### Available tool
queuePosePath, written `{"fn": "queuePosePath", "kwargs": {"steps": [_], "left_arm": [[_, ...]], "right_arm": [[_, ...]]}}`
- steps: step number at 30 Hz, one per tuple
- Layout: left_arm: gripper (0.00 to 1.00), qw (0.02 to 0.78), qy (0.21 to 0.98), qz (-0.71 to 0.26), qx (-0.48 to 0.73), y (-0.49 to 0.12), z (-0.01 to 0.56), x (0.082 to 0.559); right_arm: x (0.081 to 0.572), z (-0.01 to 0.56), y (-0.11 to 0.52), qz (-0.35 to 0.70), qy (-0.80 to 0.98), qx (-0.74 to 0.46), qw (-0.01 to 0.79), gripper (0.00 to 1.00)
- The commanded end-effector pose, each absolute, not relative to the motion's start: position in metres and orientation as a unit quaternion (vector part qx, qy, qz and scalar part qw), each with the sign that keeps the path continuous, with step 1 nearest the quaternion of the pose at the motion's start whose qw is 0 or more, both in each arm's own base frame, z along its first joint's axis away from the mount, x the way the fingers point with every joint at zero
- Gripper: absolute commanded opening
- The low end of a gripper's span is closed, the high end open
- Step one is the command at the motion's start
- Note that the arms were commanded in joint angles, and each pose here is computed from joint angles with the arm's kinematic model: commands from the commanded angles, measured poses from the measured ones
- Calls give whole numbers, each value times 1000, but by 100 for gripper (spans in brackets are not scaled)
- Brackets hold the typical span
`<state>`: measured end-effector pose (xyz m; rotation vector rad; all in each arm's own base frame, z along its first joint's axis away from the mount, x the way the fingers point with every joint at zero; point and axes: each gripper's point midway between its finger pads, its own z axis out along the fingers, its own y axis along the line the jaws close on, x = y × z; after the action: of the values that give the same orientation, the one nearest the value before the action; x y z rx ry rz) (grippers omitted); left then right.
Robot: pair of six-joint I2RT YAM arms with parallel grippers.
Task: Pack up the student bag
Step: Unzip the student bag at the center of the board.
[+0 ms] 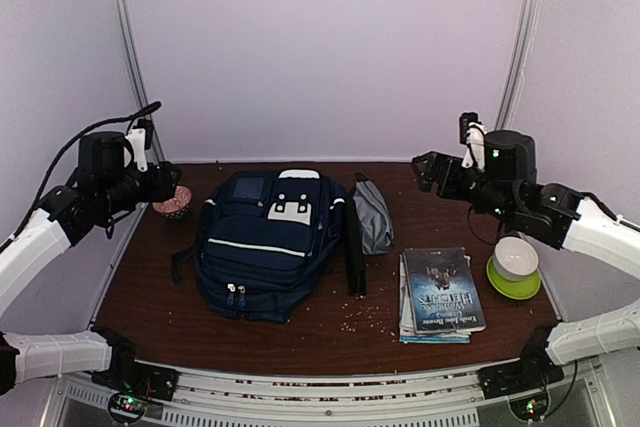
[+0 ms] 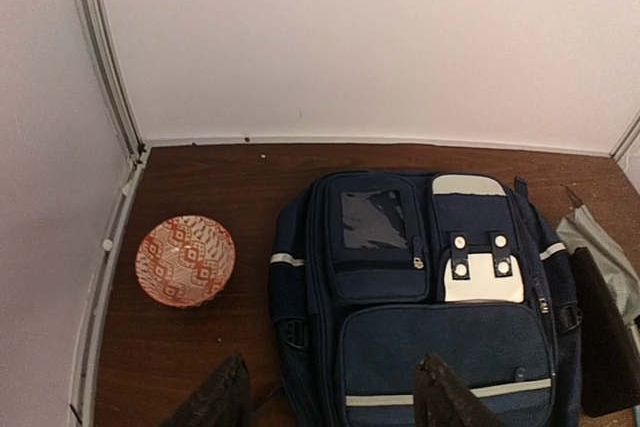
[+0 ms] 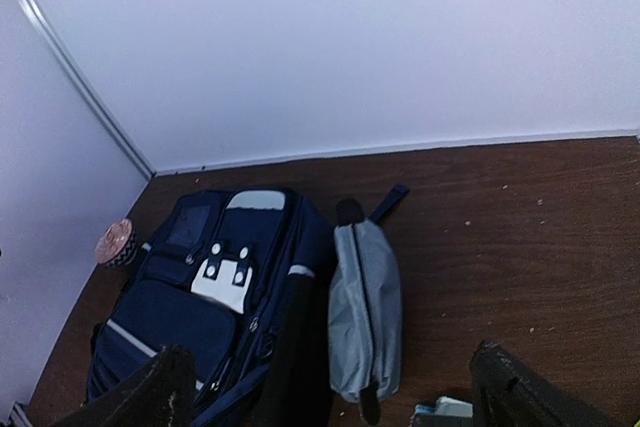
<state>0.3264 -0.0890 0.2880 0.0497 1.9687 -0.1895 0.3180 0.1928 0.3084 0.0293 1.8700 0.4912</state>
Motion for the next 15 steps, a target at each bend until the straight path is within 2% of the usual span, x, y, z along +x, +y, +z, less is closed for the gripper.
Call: {"fn": "queuePosePath", "kwargs": {"steps": [1, 4, 7, 15], "left_arm": [[93, 520, 839, -153, -33, -97, 280, 309], [92, 496, 849, -175, -46, -103, 261, 298], [92, 464, 872, -146, -48, -101, 236, 286], [92, 396, 903, -159, -51, -114, 187, 268]], "right_arm": [[306, 271, 236, 195, 837, -24, 511, 95], [300, 252, 267, 185, 852, -53, 487, 93], [297, 234, 288, 180, 866, -70, 462, 92], [293, 180, 320, 153, 897, -86, 405, 87]]}}
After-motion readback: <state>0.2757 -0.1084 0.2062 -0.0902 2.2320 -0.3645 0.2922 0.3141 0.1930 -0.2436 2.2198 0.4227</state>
